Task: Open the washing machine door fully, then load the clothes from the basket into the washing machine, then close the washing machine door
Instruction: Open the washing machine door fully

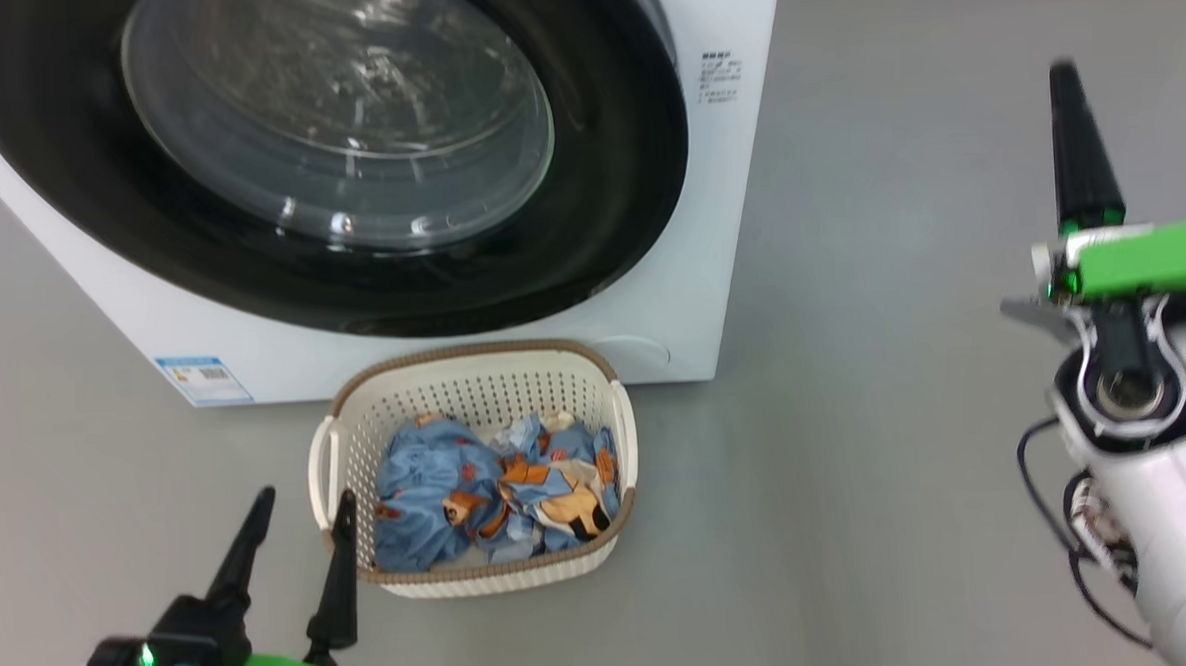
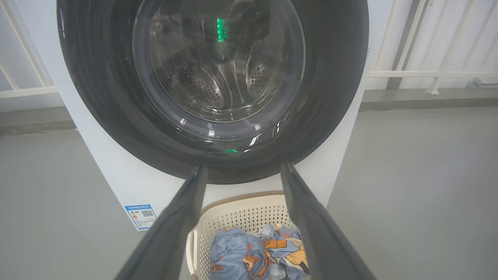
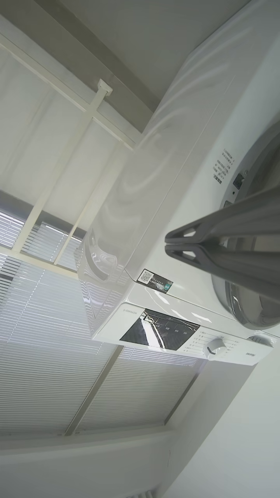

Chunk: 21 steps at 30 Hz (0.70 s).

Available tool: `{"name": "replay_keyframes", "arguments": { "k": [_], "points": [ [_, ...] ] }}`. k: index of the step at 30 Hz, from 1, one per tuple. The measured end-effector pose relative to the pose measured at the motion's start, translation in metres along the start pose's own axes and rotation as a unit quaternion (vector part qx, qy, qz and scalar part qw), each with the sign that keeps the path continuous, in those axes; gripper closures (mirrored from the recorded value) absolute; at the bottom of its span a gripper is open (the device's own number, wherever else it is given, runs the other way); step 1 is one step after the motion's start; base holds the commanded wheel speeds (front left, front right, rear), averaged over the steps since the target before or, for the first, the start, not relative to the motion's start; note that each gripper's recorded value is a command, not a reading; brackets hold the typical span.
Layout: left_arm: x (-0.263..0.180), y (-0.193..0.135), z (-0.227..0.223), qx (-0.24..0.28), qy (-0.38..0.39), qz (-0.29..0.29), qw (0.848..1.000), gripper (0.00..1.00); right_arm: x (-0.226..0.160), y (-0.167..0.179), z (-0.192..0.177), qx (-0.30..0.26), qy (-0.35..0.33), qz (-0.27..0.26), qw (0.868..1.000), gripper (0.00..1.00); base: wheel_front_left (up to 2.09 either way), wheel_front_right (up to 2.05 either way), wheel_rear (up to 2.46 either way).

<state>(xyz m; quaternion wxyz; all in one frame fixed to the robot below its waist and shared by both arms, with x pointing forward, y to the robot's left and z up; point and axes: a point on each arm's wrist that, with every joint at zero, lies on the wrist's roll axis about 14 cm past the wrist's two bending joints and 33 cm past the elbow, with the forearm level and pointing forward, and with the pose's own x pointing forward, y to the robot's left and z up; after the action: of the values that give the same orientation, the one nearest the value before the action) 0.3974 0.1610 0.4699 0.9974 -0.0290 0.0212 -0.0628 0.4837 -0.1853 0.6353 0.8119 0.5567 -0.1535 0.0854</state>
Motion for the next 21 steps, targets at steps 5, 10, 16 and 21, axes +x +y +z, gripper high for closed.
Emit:
{"name": "replay_keyframes", "arguments": {
  "k": [5,10,16,21],
  "points": [
    [0.015,0.000,0.000,-0.002,-0.003,-0.001,1.000,0.00,0.024,0.003,-0.024,0.057,0.079,0.006,0.995,1.00,0.00,0.00,0.00],
    [0.031,0.000,-0.001,-0.003,-0.004,-0.004,1.000,0.00,0.046,0.006,-0.043,0.087,0.157,0.020,0.984,1.00,0.00,0.00,0.00],
    [0.047,-0.003,-0.010,-0.007,0.004,-0.010,1.000,0.00,0.060,-0.005,-0.072,0.102,0.265,0.024,0.959,1.00,0.00,0.00,0.00],
    [0.059,-0.001,-0.015,-0.007,0.005,-0.010,1.000,0.00,0.075,-0.023,-0.087,0.101,0.322,0.018,0.941,1.00,0.00,0.00,0.00]
  ]
}}
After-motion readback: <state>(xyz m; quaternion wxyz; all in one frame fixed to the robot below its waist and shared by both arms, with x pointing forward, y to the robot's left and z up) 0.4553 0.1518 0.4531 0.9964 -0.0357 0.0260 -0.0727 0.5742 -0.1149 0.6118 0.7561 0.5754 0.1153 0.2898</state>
